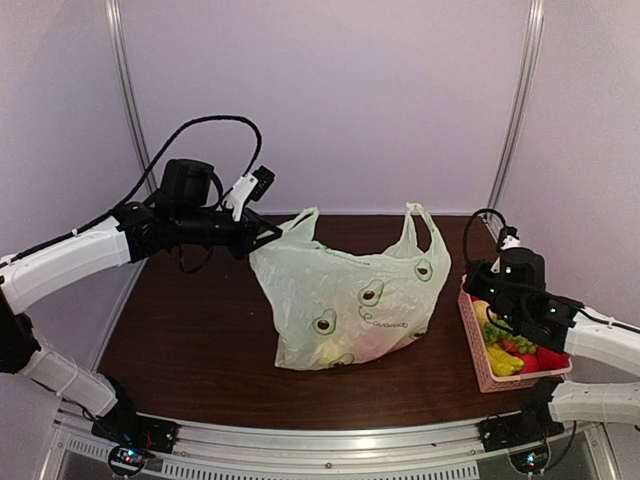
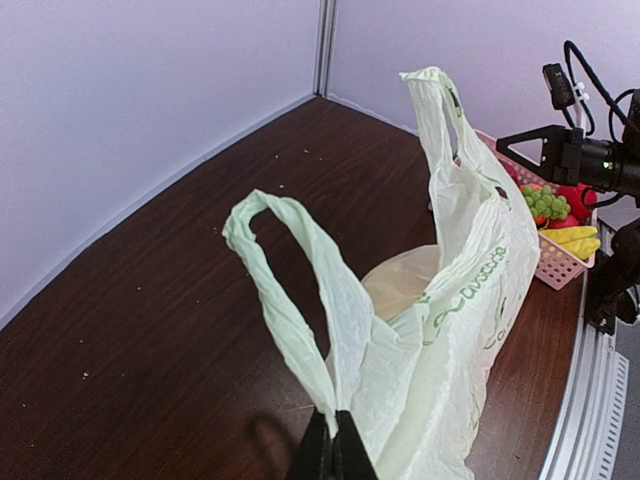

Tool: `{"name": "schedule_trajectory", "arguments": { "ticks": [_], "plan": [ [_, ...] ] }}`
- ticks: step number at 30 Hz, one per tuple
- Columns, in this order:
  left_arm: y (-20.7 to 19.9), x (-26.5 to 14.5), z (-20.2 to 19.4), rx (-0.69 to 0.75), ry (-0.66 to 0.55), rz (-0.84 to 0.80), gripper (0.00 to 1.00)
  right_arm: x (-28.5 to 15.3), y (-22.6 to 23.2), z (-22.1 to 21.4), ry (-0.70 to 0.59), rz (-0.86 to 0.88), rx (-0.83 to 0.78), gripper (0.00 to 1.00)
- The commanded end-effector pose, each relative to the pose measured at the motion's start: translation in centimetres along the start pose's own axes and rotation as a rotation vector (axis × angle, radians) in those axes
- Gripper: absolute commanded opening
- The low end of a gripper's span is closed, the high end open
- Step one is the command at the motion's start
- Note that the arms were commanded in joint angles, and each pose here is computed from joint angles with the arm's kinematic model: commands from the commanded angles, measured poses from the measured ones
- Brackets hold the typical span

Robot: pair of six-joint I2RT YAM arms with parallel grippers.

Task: Untie the knot of the plastic bag and take out the fruit
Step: Untie the bag handles from the takeout bag, then pick up the takeout bag from the center of the board.

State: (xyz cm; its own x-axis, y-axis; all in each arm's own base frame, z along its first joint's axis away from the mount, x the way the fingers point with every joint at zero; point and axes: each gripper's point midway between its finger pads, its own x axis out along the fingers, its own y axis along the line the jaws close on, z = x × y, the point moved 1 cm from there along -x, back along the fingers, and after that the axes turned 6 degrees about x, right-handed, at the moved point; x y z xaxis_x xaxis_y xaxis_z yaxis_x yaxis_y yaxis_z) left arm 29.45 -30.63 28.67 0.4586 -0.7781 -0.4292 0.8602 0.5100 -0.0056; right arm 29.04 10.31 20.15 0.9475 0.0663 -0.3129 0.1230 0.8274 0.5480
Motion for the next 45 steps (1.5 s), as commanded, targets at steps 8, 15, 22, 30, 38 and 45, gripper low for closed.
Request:
{"name": "schedule_trajectory", "arguments": {
  "ticks": [8,15,22,30,38,45],
  "plan": [
    [-0.4,0.2,0.5,0.003,-0.035,-0.046,0.0,-2.4,6.9,1.3,0.076,0.345,-0.26,0.56],
    [-0.5,0.2,0.5,0.004,-0.034,-0.054,0.0,-2.1,9.3,2.2,0.158,0.348,-0.336,0.71],
    [-0.6,0.2,0.4,0.005,-0.033,-0.057,0.0,1.2,8.9,3.9,0.175,0.141,-0.429,0.78],
    [-0.6,0.2,0.5,0.008,-0.034,-0.06,0.0,4.6,9.4,3.5,0.205,0.056,-0.501,0.79],
    [-0.7,0.1,0.6,0.015,-0.032,-0.067,0.0,7.6,9.8,5.5,0.095,-0.059,-0.508,0.69],
    [0.6,-0.5,0.7,0.019,-0.034,-0.019,0.0,8.7,12.1,7.6,0.024,-0.011,-0.453,0.33]
  ]
}}
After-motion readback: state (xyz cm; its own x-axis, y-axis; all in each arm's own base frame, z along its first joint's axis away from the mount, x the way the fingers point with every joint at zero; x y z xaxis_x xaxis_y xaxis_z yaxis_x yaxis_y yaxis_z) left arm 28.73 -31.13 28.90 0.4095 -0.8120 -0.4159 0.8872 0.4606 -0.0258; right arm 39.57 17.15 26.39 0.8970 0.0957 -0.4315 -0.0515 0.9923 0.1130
